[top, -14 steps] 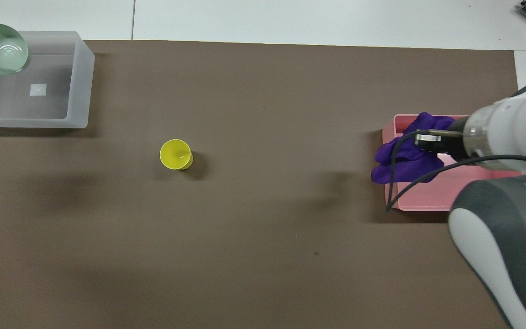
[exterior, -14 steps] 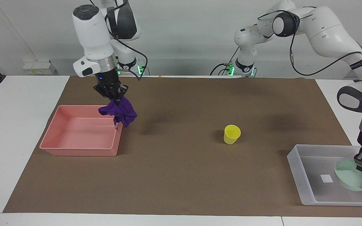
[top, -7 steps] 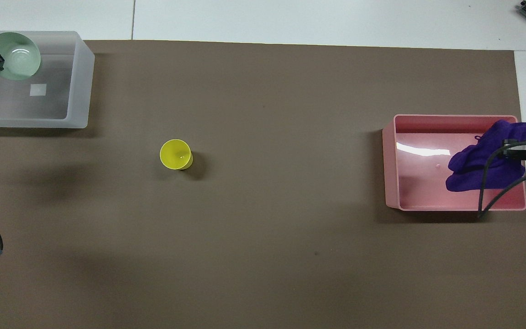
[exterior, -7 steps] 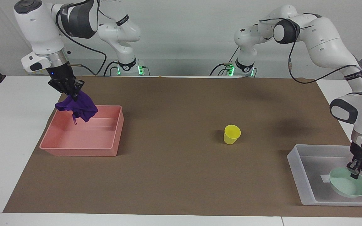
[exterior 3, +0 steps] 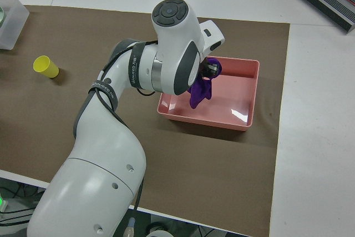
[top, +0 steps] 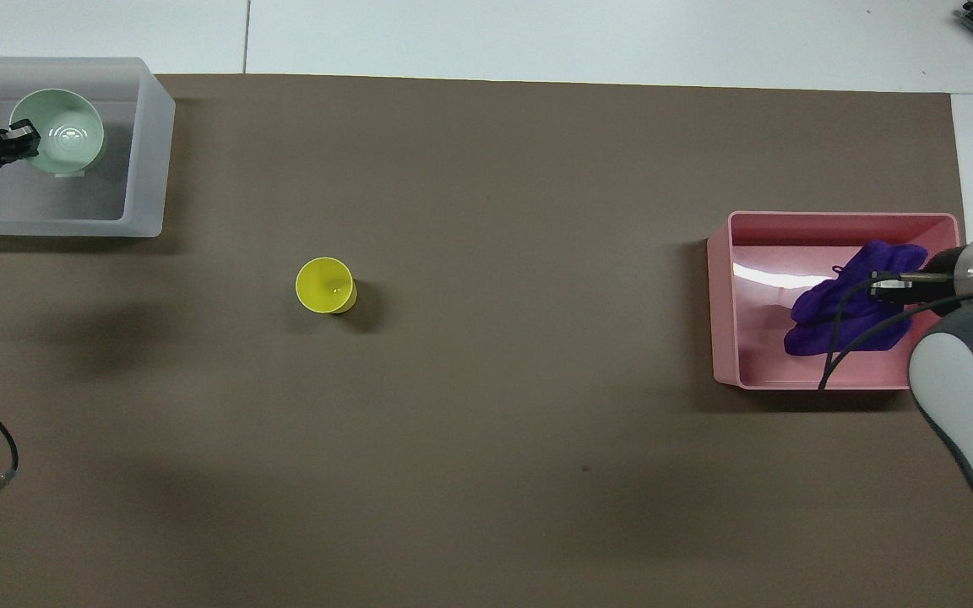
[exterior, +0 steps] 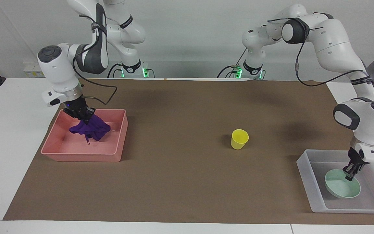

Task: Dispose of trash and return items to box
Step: 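Release the cloth into the pink bin with the right gripper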

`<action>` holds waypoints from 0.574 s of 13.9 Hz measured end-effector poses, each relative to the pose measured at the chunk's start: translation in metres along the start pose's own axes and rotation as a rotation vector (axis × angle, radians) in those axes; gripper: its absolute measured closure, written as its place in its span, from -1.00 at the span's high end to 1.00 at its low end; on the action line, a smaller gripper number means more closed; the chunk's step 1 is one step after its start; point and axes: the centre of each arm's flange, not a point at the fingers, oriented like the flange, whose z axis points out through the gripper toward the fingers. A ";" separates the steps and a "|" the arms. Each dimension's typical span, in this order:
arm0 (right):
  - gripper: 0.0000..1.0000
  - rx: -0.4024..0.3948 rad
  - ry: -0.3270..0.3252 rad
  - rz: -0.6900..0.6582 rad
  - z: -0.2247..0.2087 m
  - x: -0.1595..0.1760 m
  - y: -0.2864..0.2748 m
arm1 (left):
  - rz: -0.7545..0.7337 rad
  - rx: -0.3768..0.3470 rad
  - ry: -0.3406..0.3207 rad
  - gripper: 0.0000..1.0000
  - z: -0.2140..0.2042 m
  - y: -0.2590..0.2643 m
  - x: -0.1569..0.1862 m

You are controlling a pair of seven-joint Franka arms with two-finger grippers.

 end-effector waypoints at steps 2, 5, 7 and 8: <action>-0.85 -0.001 0.011 0.002 0.033 -0.004 0.001 | 0.002 0.009 -0.050 -0.88 -0.004 0.001 -0.004; -0.74 -0.002 0.003 0.003 0.057 -0.006 0.000 | 0.006 0.017 -0.097 -0.54 -0.007 0.002 -0.009; -0.27 -0.002 0.002 0.018 0.058 -0.005 0.002 | 0.009 0.019 -0.109 -0.09 -0.012 0.002 -0.009; -0.07 -0.002 0.007 0.021 0.055 -0.004 0.000 | 0.012 0.018 -0.110 0.09 -0.016 0.004 -0.009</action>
